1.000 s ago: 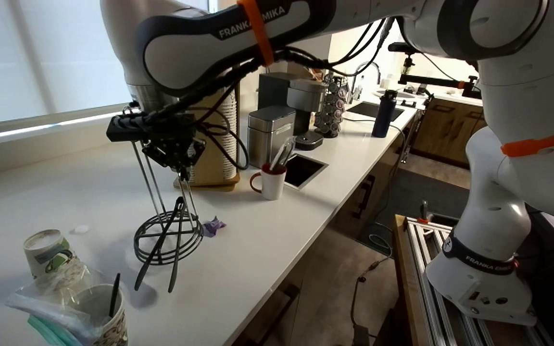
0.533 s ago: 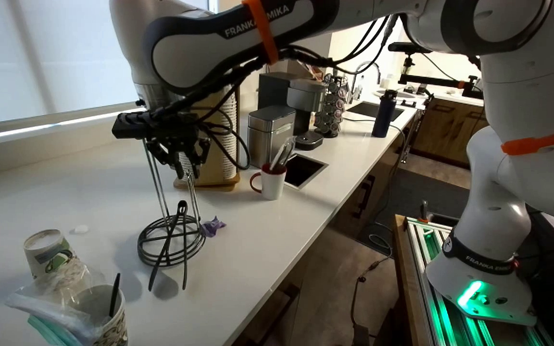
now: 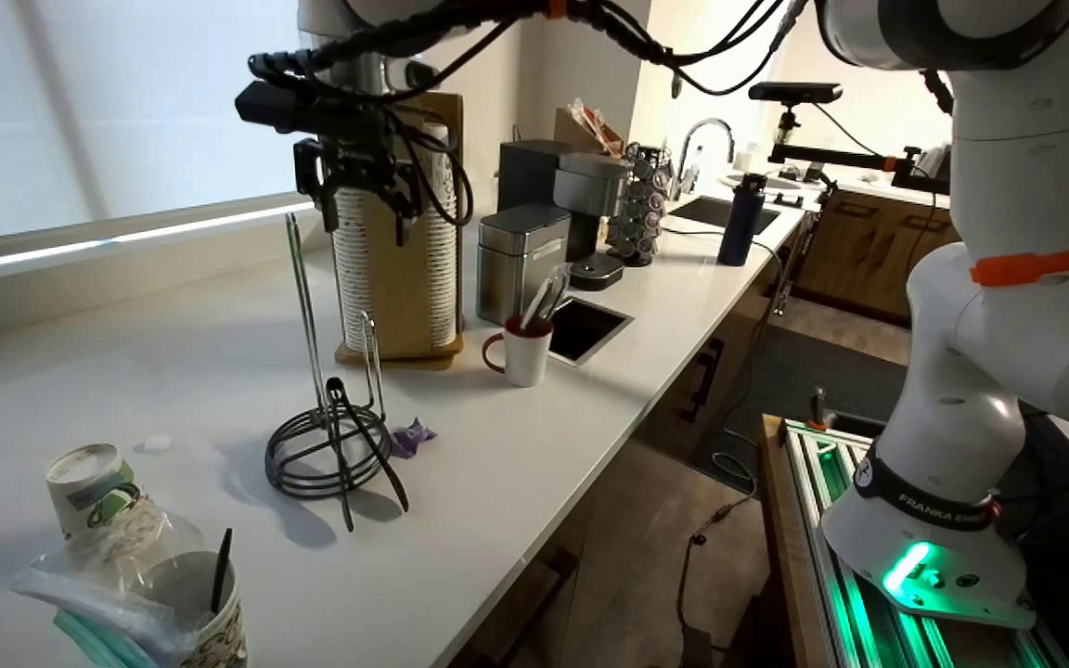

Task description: Move the stand

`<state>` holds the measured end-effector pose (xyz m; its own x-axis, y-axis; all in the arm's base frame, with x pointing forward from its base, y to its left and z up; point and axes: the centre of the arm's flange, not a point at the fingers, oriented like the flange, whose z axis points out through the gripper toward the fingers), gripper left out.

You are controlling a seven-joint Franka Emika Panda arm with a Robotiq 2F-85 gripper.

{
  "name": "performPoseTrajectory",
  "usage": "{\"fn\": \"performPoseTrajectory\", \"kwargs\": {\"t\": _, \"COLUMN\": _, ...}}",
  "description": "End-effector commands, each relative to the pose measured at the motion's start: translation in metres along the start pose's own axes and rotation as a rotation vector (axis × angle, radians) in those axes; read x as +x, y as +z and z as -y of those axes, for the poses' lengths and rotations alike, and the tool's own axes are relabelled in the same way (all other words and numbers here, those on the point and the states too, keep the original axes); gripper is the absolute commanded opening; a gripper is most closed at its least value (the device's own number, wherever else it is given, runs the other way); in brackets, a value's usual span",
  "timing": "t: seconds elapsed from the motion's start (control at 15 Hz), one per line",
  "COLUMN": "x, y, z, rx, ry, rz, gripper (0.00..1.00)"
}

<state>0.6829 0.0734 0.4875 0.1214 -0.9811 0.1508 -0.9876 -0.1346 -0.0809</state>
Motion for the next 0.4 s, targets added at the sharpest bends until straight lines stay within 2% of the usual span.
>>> {"fn": "performPoseTrajectory", "kwargs": {"t": 0.0, "x": 0.003, "y": -0.019, "z": 0.003, "rx": 0.070, "ry": 0.086, "rz": 0.049, "gripper": 1.00}}
{"fn": "performPoseTrajectory", "kwargs": {"t": 0.2, "x": 0.005, "y": -0.030, "z": 0.009, "rx": 0.168, "ry": 0.180, "rz": 0.108, "gripper": 1.00}}
{"fn": "performPoseTrajectory", "kwargs": {"t": 0.27, "x": 0.008, "y": -0.029, "z": 0.010, "rx": 0.114, "ry": 0.119, "rz": 0.067, "gripper": 0.99}}
{"fn": "performPoseTrajectory", "kwargs": {"t": 0.33, "x": 0.009, "y": -0.031, "z": 0.012, "rx": 0.138, "ry": 0.135, "rz": 0.080, "gripper": 0.99}}
